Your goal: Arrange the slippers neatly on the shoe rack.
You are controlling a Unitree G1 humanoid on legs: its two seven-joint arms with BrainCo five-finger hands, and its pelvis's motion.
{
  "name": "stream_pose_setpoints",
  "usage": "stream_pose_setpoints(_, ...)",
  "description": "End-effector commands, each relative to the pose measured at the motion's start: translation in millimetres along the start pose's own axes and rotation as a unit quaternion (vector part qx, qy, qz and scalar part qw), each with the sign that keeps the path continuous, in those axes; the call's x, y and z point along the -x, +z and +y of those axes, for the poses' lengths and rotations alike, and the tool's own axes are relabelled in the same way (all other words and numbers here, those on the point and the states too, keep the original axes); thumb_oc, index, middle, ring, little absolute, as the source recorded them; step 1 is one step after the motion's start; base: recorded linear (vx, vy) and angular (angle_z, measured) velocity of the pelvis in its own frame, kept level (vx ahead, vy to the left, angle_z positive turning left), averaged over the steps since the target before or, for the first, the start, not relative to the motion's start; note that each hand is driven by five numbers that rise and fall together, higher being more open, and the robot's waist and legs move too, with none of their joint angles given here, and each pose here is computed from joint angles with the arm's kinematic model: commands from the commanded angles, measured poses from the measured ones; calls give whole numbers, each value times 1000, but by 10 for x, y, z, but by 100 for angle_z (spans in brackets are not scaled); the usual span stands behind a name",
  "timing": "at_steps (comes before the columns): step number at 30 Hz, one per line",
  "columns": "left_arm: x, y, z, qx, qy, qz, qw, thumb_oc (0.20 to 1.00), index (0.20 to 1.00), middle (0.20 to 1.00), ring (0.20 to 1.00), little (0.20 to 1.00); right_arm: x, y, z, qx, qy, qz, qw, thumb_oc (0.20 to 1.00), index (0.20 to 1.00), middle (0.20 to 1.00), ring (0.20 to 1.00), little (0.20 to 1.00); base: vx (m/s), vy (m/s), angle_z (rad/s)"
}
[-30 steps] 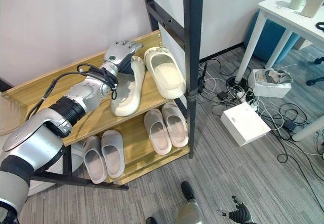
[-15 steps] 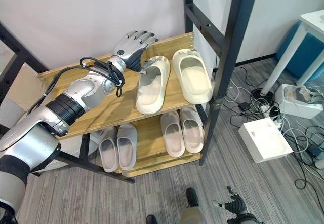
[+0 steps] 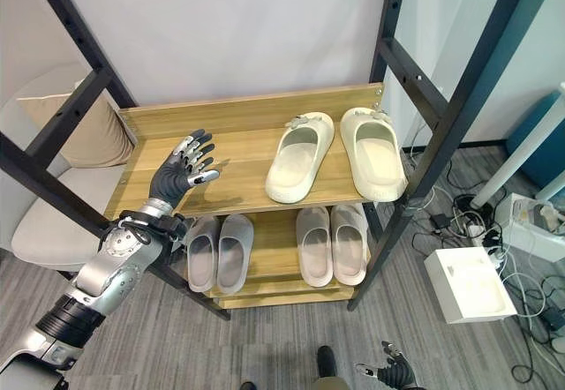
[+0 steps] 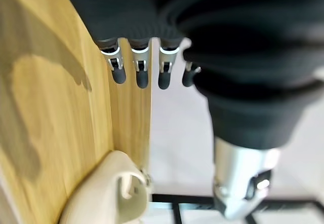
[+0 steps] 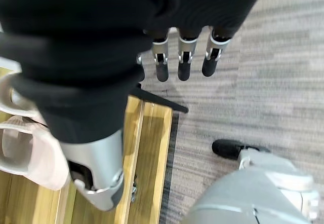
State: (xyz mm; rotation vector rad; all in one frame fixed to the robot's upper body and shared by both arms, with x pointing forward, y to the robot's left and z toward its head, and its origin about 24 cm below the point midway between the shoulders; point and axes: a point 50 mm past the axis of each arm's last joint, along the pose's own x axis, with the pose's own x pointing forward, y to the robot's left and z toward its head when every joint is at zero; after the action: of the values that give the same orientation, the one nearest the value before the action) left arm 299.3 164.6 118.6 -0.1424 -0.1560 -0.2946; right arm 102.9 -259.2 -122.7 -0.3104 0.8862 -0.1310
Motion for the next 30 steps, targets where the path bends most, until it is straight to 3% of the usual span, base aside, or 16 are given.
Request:
stream_pose_setpoints(1,-197,135,-21,22,-20,-24,999,1000,1000,1000,1000,1000,-49,94,-47,20,-1,-11,1000,1000,1000,1000,1000,1000,0,0,0)
stream_pose_setpoints(8,-465,-10,-239,16,-14,-1,1000,1000,1000,1000,1000,1000,-136,208,77,32,8,-12,999,1000,1000,1000,1000,1000,0,0,0)
stream_pose_setpoints(18,-861,-129,-442,-63,19,29,997,1000,1000,1000,1000,1000,-150,226,193,46,15,-11,999,1000,1000,1000,1000,1000,1,-1,-4)
stream_pose_setpoints(30,-840,-104,-1086,-18,-78,6,997,1000,1000,1000,1000,1000,-154,214,191,39,7,-4,999,1000,1000,1000,1000,1000,0,-3,-3)
